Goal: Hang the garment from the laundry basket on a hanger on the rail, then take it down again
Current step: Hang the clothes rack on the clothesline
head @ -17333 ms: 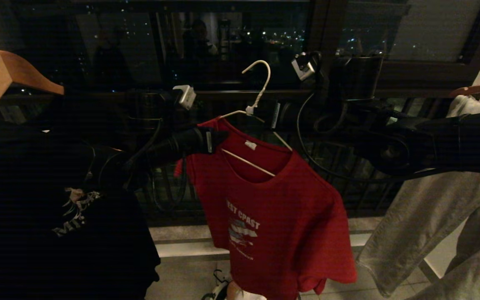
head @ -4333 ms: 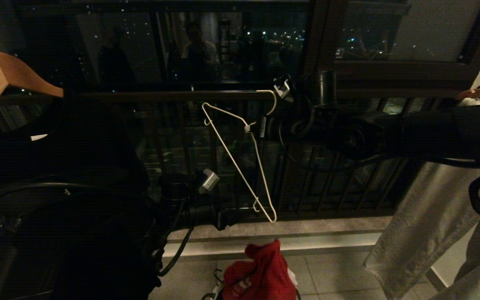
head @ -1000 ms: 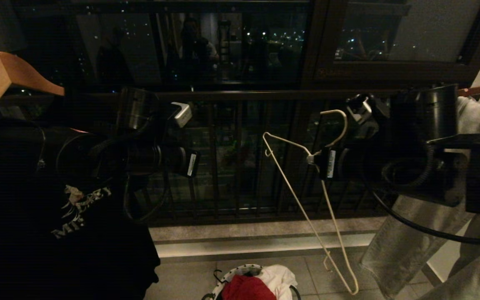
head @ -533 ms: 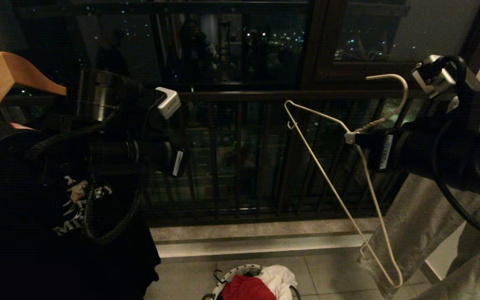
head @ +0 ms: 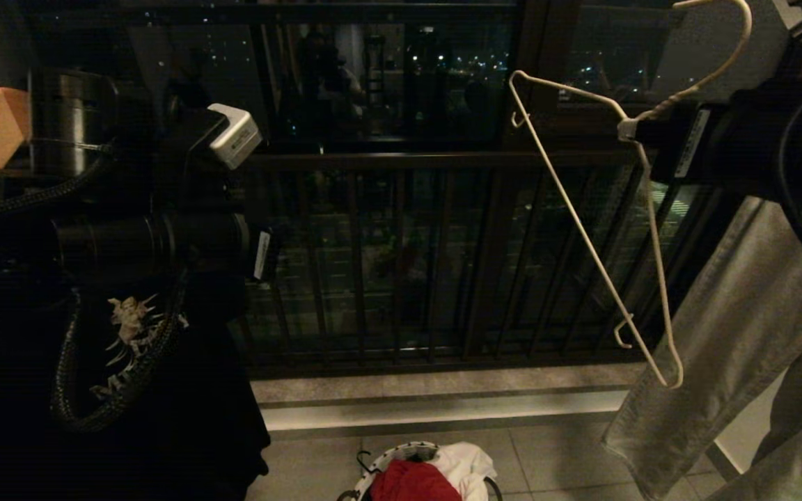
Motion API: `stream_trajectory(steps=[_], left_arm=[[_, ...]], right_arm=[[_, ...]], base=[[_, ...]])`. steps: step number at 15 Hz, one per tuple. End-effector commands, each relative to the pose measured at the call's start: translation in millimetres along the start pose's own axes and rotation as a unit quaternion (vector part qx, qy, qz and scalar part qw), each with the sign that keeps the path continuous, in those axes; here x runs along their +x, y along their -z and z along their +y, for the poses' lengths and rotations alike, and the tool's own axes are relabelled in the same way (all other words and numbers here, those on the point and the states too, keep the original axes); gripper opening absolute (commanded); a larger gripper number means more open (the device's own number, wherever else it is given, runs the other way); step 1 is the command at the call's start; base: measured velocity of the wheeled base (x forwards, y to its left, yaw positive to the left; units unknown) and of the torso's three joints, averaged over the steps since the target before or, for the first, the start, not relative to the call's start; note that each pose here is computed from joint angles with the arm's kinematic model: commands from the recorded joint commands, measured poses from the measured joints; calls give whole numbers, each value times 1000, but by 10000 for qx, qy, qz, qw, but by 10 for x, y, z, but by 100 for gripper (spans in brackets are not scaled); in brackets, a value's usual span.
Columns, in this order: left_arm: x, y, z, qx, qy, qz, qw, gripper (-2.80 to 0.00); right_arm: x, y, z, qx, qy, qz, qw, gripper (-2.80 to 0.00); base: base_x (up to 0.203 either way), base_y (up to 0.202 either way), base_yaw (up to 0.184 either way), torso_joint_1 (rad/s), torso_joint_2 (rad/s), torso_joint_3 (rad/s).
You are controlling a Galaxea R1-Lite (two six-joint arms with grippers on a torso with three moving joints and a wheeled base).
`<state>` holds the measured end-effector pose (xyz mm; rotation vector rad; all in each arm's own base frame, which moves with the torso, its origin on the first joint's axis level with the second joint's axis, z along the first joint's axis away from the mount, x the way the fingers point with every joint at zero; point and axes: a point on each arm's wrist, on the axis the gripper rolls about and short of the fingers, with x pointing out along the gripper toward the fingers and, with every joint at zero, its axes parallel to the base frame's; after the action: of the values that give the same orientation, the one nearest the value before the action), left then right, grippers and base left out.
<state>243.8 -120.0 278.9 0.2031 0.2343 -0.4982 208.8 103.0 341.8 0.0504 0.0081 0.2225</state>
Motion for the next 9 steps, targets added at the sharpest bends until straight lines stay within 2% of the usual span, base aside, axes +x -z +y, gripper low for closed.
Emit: stream_trajectory(steps=[1, 5, 9], left_arm=[[-89, -43, 34, -7, -70, -130, 9999, -280], [-151, -70, 57, -14, -124, -222, 9997, -280], [-175, -82, 62, -13, -136, -256, 9996, -280]], right_arm=[[116, -64, -55, 4, 184, -24, 9998, -280], [256, -193, -267, -41, 657, -191, 9977, -280], [248, -321, -339, -94, 806, -400, 9959, -280]], base=[[0, 0, 0, 0, 0, 0], [0, 0, 0, 0, 0, 0], [0, 0, 0, 0, 0, 0]])
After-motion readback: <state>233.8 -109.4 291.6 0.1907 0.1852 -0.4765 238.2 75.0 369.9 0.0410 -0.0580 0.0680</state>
